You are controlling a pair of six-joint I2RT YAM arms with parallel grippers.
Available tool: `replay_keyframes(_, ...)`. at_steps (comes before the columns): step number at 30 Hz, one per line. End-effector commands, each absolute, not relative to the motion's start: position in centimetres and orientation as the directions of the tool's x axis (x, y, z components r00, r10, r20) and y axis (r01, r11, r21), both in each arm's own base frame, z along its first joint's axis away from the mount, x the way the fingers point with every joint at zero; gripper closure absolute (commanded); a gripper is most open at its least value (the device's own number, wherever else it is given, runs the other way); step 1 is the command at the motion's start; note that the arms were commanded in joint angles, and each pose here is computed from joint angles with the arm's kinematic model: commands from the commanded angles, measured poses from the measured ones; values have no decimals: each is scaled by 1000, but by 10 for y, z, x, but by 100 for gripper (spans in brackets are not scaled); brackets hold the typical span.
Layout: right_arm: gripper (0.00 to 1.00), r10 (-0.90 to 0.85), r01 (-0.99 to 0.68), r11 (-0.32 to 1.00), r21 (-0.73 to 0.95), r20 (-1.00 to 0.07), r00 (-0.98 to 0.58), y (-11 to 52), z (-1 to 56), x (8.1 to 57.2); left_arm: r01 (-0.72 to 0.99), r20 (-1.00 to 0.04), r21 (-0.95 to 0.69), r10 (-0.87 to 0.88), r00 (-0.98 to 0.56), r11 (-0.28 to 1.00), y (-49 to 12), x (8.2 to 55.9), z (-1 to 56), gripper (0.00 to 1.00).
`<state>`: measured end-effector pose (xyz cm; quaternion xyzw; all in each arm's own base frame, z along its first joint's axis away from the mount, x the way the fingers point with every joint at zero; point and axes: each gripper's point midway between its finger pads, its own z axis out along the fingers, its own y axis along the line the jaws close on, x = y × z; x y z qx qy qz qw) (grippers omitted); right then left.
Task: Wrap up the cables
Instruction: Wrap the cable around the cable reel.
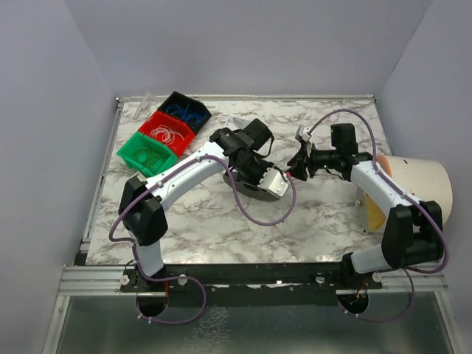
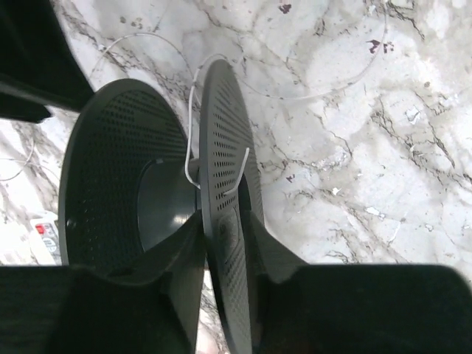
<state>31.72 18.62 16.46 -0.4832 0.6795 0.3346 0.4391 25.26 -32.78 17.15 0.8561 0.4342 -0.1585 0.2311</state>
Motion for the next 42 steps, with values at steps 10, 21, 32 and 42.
replay_keyframes(10,55,-339,-986,124,115,-929,-151,205,154,277,810,-415,396,703,578,-432,-333,281,196,49)
replay_keyframes(21,55,-319,-984,95,152,-931,-175,208,151,269,836,-437,433,733,521,-336,-311,271,211,1)
replay_keyframes(32,56,-312,-980,51,193,-929,-199,219,149,257,982,-765,94,643,-35,166,-301,292,249,1)
replay_keyframes(42,58,-295,-973,33,226,-929,-226,229,150,247,861,-753,-226,479,-450,455,-278,303,226,1)
